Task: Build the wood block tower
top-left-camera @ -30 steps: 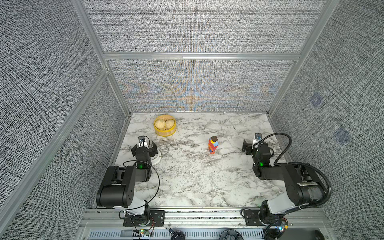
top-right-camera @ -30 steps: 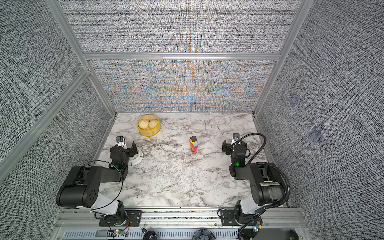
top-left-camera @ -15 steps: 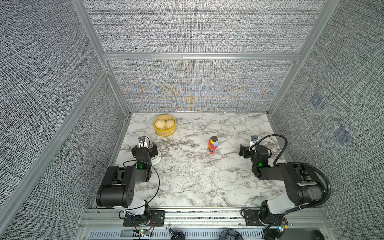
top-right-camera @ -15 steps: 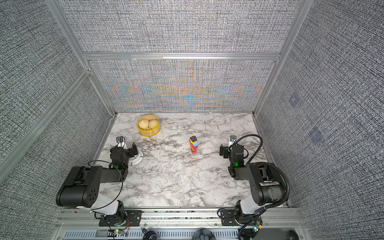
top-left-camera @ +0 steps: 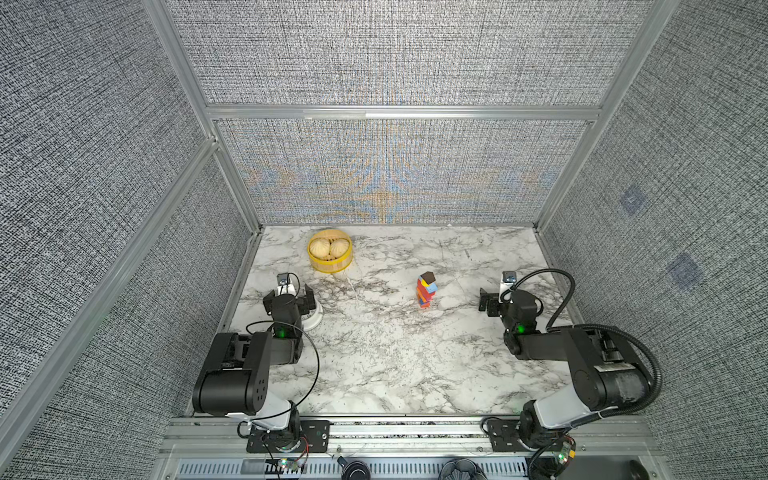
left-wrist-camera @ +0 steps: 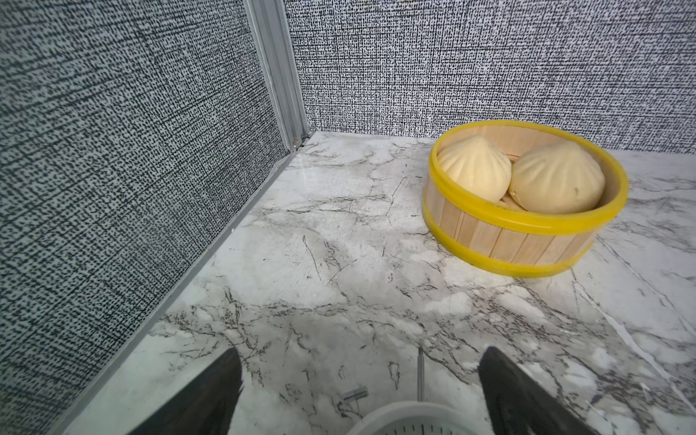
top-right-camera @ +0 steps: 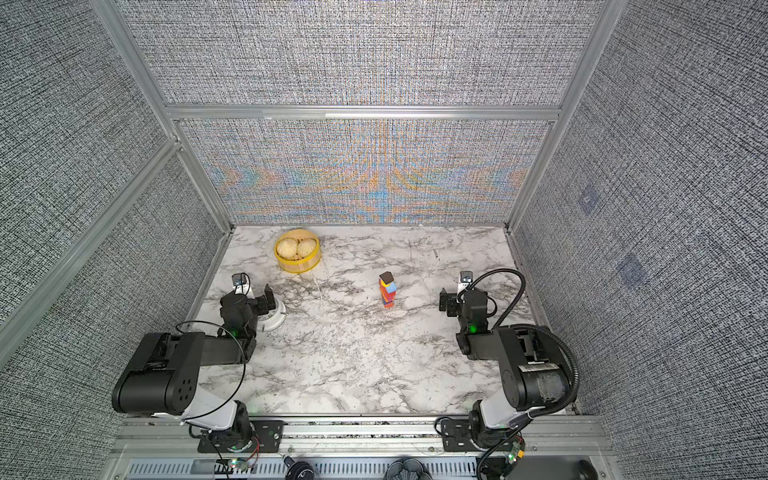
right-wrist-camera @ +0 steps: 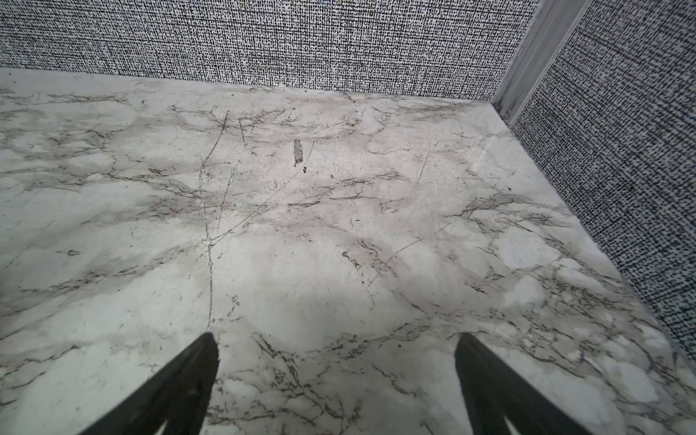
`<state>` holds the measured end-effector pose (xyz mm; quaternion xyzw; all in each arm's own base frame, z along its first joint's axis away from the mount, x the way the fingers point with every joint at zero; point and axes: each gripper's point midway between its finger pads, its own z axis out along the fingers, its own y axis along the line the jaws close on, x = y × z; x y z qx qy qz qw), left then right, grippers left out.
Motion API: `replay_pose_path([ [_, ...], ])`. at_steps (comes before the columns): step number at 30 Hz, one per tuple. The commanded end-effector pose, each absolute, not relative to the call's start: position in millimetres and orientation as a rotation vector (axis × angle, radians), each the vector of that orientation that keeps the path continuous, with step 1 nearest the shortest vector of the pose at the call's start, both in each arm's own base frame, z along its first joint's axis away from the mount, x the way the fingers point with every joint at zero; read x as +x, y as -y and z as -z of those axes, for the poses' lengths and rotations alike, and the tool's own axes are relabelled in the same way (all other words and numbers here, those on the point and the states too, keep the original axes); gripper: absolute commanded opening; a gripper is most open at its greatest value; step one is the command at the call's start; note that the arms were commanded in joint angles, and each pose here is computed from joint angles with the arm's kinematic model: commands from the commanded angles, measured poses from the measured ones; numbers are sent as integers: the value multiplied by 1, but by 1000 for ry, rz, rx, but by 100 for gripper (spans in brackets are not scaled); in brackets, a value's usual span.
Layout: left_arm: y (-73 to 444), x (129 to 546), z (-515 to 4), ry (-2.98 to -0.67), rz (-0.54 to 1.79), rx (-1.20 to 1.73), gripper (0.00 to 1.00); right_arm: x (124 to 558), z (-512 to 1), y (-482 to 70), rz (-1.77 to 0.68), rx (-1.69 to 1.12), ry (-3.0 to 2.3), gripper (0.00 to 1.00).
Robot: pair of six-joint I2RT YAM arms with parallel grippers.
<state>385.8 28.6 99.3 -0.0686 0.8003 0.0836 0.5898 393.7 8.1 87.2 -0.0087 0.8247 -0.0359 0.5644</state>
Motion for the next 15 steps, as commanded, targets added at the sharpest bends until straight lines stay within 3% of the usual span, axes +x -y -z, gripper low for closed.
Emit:
replay_pose_path([
  [1,-27,388,-104,-1846,-186,-154,99,395,-91,-8,85,-20,-1925,99],
  [15,-28,387,-103,-1846,-188,-155,99,395,-91,-8,85,-20,-1925,99],
])
